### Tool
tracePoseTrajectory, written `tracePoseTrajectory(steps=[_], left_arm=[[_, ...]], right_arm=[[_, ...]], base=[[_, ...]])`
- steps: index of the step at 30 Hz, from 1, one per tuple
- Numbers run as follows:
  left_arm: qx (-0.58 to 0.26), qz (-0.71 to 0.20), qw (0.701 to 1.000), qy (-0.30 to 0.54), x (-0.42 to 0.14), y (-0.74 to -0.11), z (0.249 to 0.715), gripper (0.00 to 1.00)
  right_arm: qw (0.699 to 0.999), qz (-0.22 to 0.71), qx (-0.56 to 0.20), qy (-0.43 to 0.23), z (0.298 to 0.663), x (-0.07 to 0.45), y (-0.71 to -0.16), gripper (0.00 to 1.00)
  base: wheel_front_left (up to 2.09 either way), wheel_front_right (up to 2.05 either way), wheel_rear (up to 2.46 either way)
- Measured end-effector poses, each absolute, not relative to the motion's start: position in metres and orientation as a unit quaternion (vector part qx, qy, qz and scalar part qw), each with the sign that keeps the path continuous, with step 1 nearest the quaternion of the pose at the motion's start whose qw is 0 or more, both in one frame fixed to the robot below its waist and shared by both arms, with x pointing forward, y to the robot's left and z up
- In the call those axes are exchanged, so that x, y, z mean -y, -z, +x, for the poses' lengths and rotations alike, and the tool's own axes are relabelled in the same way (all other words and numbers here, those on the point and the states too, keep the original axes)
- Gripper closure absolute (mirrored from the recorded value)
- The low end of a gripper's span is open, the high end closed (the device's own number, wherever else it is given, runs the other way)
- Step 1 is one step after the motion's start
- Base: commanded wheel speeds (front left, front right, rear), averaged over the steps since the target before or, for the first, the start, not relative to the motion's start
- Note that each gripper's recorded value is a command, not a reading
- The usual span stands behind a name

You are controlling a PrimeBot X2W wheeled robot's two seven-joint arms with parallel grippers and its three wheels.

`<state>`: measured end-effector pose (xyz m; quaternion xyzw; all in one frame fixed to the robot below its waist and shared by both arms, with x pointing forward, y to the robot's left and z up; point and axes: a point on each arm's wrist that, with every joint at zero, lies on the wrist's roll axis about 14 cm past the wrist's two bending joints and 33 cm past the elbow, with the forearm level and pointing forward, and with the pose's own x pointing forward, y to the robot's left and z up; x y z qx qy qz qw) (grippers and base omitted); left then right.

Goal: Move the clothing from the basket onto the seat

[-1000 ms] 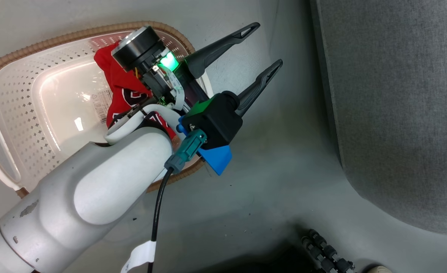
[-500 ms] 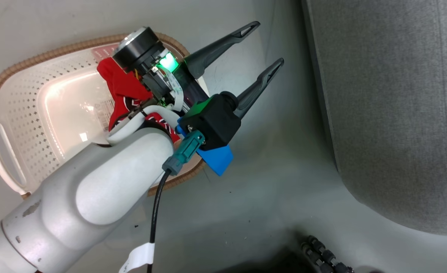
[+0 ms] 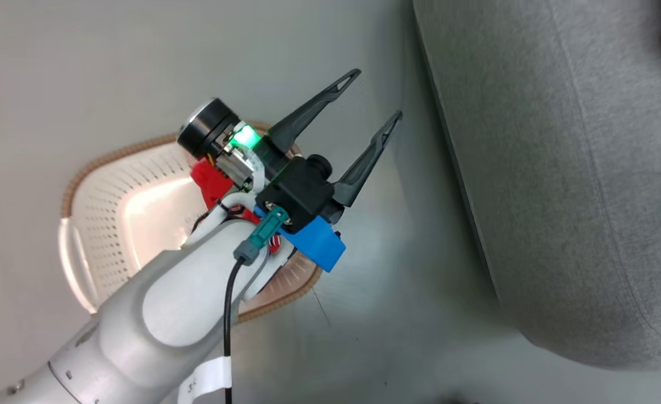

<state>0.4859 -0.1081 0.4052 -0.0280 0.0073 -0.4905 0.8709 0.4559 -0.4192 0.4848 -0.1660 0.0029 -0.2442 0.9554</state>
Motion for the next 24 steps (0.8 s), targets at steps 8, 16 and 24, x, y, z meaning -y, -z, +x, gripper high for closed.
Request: tracePoseTrajectory(steps=[8, 16, 24], left_arm=[[0.028, -0.035, 0.917, 0.397, 0.064, -0.465, 0.494, 0.0], [0.058, -0.025, 0.953, 0.296, -0.001, -0.504, 0.496, 0.0], [0.067, -0.022, 0.979, 0.191, -0.072, -0.522, 0.48, 0.0]], right_arm=[[0.977, -0.146, 0.062, 0.142, 0.471, 0.343, -0.524, 0.0], [0.987, -0.116, 0.104, 0.027, 0.487, 0.257, -0.546, 0.0], [0.988, -0.08, 0.121, -0.059, 0.482, 0.188, -0.554, 0.0]], base=[[0.0, 0.0, 0.0], [0.0, 0.0, 0.0], [0.0, 0.0, 0.0]])
